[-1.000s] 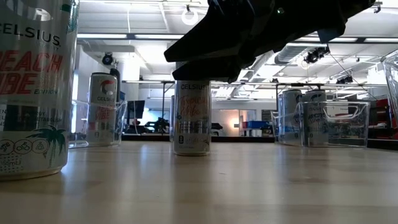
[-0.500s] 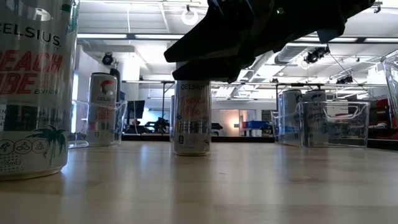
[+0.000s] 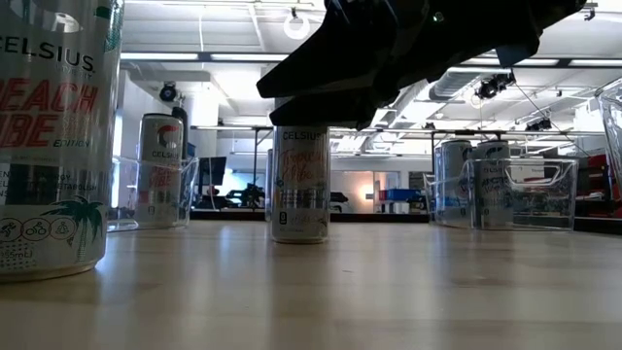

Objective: Sort soda cans
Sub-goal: Put the white-pink soda can into the middle transparent bin

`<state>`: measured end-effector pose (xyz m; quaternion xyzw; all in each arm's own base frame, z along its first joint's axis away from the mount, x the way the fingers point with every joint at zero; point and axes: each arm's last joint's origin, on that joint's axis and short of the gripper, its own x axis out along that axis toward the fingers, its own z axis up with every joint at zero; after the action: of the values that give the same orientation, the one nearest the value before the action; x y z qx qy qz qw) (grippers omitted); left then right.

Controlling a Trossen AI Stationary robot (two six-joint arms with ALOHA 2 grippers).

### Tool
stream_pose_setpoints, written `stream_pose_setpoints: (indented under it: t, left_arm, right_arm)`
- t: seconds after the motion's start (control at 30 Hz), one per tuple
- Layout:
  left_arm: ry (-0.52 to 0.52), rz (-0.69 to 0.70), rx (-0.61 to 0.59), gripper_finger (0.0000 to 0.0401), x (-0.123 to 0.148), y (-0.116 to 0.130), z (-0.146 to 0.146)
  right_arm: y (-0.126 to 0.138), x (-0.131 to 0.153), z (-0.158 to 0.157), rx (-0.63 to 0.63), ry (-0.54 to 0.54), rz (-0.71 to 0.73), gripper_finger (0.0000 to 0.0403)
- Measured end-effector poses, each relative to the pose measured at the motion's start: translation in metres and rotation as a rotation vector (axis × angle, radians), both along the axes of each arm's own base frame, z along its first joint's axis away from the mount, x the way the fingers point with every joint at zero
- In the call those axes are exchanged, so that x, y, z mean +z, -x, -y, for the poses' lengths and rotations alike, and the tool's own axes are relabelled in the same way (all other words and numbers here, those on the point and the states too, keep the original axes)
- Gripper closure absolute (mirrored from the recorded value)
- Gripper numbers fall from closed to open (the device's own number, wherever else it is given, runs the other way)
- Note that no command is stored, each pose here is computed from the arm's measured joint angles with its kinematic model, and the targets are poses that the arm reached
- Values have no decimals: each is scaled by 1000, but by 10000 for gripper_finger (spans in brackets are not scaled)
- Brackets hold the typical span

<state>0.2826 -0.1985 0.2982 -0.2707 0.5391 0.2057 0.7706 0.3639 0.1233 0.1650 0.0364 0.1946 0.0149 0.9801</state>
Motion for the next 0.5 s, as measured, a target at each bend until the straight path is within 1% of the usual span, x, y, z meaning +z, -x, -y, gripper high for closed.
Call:
stream_pose_setpoints:
  t: [0.17,0.4,0.5]
  left_arm:
    - [-23,-42,9,79,-8,2,6]
    - [-34,-43,24,79,-12,1,8]
    - [-37,-42,43,79,-19,0,6]
  right_arm:
    - [0,0,0,0,0,-1,126]
    - [0,0,0,0,0,-1,126]
    - [0,0,0,0,0,-1,126]
